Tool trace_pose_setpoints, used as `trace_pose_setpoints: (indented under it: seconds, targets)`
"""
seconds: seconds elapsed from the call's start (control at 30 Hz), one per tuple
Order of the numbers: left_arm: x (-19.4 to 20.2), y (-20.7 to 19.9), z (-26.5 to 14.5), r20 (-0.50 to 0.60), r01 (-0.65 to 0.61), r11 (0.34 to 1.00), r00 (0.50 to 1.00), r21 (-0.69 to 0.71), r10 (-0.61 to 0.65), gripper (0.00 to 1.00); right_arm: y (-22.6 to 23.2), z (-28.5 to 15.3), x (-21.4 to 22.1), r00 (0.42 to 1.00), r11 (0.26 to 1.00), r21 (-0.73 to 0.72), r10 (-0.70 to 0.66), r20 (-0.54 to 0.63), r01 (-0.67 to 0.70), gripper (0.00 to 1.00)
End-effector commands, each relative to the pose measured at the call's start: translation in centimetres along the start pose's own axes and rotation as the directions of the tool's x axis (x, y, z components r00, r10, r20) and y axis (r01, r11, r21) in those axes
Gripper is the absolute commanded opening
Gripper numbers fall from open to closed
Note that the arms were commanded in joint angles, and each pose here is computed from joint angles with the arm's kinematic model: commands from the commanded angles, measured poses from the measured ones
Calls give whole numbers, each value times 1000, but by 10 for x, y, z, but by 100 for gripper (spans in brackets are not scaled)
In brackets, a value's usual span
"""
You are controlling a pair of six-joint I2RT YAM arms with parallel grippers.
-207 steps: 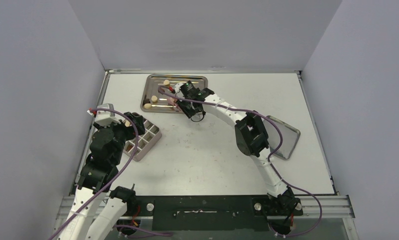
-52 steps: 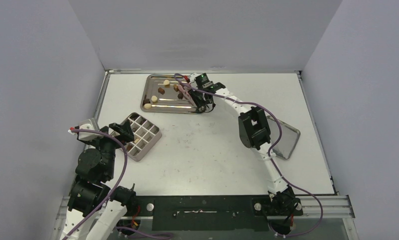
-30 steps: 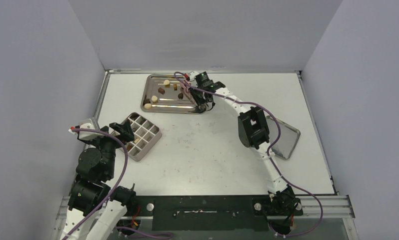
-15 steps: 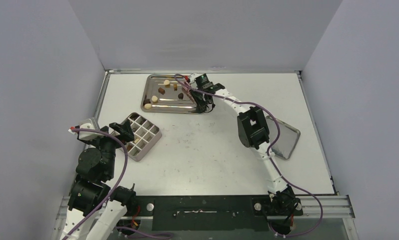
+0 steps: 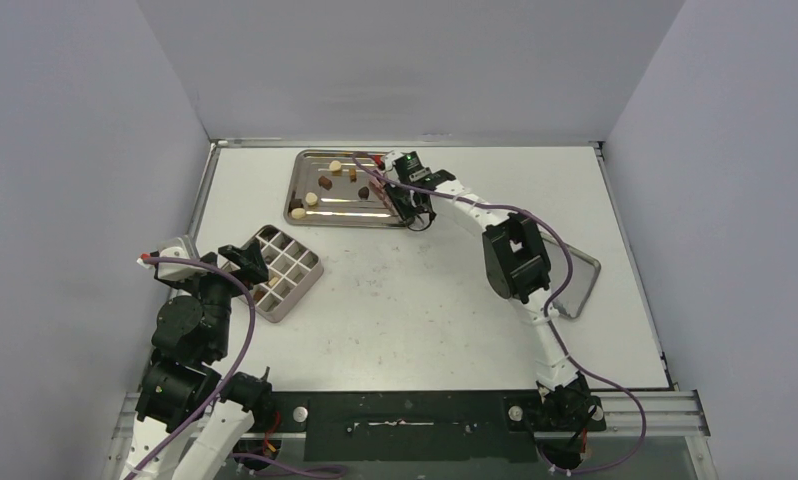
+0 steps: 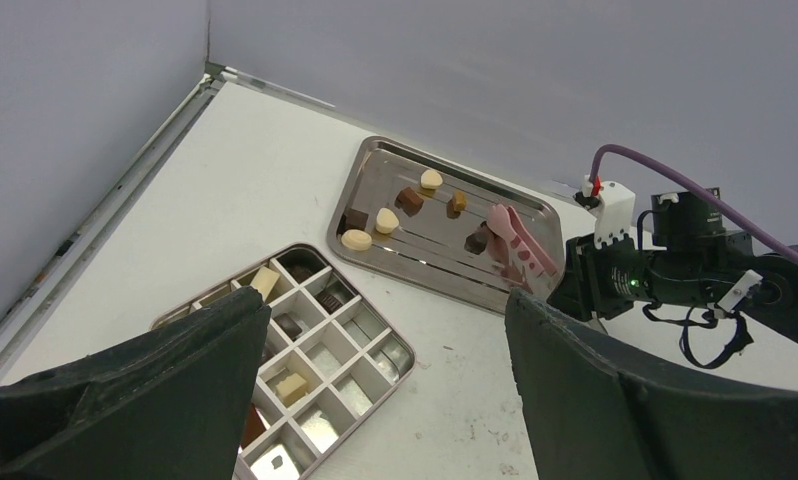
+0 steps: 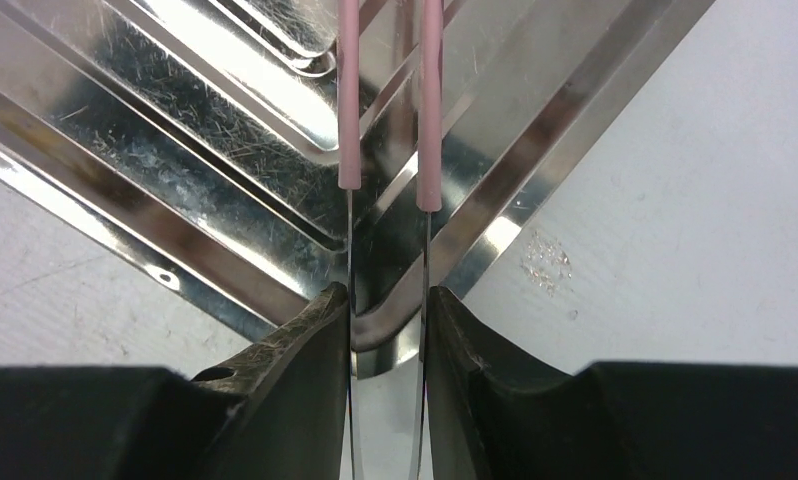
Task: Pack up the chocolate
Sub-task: Pick up the fake chocolate from the plate, then place the fake chocolate in the packing box.
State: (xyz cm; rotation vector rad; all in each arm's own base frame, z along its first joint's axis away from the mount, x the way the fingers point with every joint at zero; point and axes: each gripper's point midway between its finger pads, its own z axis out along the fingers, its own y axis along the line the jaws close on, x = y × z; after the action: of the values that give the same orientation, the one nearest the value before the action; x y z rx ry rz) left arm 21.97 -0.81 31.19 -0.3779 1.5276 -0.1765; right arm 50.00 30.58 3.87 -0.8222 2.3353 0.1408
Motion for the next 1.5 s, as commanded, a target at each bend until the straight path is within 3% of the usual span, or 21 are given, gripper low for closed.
trace_pose_setpoints:
  seconds: [0.0,0.47,0.77,1.17,1.47]
  targets:
    - [-12,0,-1,40,11,1000,999,0,-11,86,-8,-48,-46,991,999,30,21,132,-26,15]
    - [-12,-2,-1,40,11,1000,999,5,-11,86,-6,-84,-59,982,999,17,39,185,-43,12]
    - [-16,2,-3,53,8,1000,999,-10,-7,86,25,-120,-68,968,998,-59,46,248,-32,12]
    - [-26,10,-8,92,19,999,996,-43,-15,86,128,-173,-74,938,971,-237,50,344,35,11]
    - [-26,11,-9,91,21,999,996,-45,-17,86,217,-184,-50,946,919,-384,40,322,91,12]
